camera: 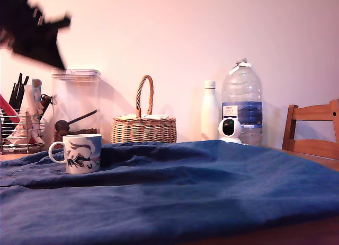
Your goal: Pick up the coffee capsules on the table and drop them inside the coffee cup
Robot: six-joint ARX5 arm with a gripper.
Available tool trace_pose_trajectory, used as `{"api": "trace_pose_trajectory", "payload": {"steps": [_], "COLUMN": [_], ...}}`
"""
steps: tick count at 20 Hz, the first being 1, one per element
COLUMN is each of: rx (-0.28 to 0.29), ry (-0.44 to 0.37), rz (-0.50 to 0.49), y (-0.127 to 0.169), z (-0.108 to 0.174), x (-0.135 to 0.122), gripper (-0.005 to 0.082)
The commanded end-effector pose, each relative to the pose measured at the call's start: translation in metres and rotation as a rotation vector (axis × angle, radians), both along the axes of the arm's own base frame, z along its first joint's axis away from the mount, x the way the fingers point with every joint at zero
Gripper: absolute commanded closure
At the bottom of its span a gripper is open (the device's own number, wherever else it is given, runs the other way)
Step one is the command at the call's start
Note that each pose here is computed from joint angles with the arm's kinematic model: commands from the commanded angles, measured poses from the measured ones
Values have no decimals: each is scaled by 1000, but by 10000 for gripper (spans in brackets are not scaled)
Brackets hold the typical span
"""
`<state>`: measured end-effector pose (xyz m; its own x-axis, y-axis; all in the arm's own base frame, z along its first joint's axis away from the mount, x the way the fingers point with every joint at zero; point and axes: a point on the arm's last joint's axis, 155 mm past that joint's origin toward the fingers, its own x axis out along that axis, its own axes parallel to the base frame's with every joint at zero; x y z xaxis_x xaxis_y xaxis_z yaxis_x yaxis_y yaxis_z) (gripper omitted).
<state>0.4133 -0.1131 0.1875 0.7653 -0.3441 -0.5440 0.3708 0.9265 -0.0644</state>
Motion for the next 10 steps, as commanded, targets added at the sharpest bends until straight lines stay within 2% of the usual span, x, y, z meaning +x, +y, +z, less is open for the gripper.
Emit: {"api": "trace_pose_trajectory", "payload": {"steps": [1, 7, 8, 10], "rx": [-24, -8, -37, -51], "ry": [2, -51, -57, -79], "rz": [26, 70, 91, 110], "y": [4, 22, 25, 32], "z": [-11, -32, -35, -43], "x": [-13, -52, -57, -70], "gripper": [793, 793, 793, 793]}}
